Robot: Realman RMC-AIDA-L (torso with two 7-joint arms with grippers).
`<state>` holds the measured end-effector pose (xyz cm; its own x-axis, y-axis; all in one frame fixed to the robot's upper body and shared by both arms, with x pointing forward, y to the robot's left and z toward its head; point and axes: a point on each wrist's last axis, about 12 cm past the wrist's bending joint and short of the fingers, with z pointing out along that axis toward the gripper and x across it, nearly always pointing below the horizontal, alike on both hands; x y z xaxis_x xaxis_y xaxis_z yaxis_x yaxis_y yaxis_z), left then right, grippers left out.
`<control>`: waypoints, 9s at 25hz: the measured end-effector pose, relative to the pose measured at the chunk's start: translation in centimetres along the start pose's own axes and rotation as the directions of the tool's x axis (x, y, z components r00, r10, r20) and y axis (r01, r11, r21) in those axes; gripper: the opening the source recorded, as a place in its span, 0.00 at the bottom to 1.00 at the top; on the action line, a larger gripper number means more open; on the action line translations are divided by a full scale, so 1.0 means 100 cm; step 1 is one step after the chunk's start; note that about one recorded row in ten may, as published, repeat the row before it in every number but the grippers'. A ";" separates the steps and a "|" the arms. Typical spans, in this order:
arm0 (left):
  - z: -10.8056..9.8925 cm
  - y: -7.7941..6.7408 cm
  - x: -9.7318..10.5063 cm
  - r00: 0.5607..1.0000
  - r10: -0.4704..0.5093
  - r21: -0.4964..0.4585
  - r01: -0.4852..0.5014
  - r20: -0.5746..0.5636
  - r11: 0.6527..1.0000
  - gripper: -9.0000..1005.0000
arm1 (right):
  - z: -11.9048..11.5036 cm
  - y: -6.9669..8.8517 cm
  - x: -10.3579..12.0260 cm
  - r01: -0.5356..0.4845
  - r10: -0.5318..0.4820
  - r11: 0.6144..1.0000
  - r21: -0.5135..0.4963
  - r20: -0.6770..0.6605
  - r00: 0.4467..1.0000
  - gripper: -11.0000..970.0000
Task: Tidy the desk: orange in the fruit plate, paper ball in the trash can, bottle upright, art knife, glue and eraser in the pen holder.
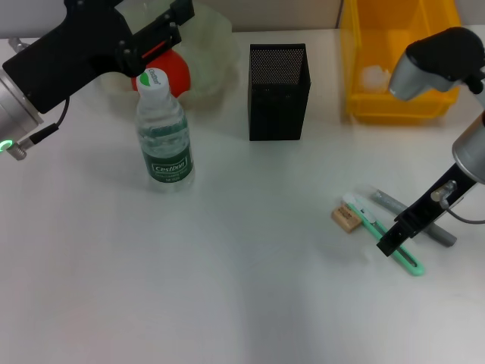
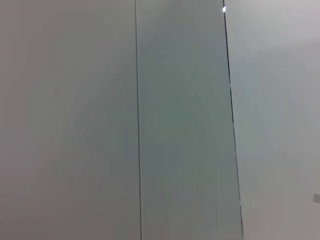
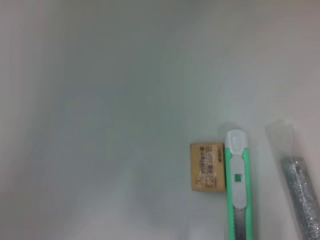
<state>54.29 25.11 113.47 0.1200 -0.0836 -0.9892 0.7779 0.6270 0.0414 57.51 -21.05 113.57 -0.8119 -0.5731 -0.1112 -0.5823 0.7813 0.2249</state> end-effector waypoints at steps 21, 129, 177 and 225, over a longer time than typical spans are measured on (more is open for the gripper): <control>-0.006 -0.002 0.001 1.000 -0.003 -0.004 0.003 -0.001 1.000 0.66 | 0.012 0.012 -0.017 0.068 -0.067 0.994 0.080 -0.017 0.998 0.54; -0.029 0.001 0.014 0.999 -0.029 -0.064 0.030 0.018 0.997 0.66 | 0.040 -0.030 -0.046 0.221 -0.152 0.971 0.088 0.944 0.293 0.32; -0.011 -0.002 0.017 0.999 -0.049 -0.021 0.049 0.015 0.999 0.66 | 0.015 0.011 -0.022 0.333 -0.337 0.941 0.052 0.207 0.918 0.56; -0.010 -0.001 0.016 0.998 -0.060 -0.031 0.061 0.036 0.998 0.66 | 0.031 0.017 -0.030 0.371 -0.376 0.927 0.060 0.100 0.921 0.26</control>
<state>53.76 25.73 111.76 0.0952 -0.1486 -0.9843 0.7644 0.6443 -0.0233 58.83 -17.21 111.27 -0.5335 -0.7967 -0.2840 -0.8435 0.5260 0.1090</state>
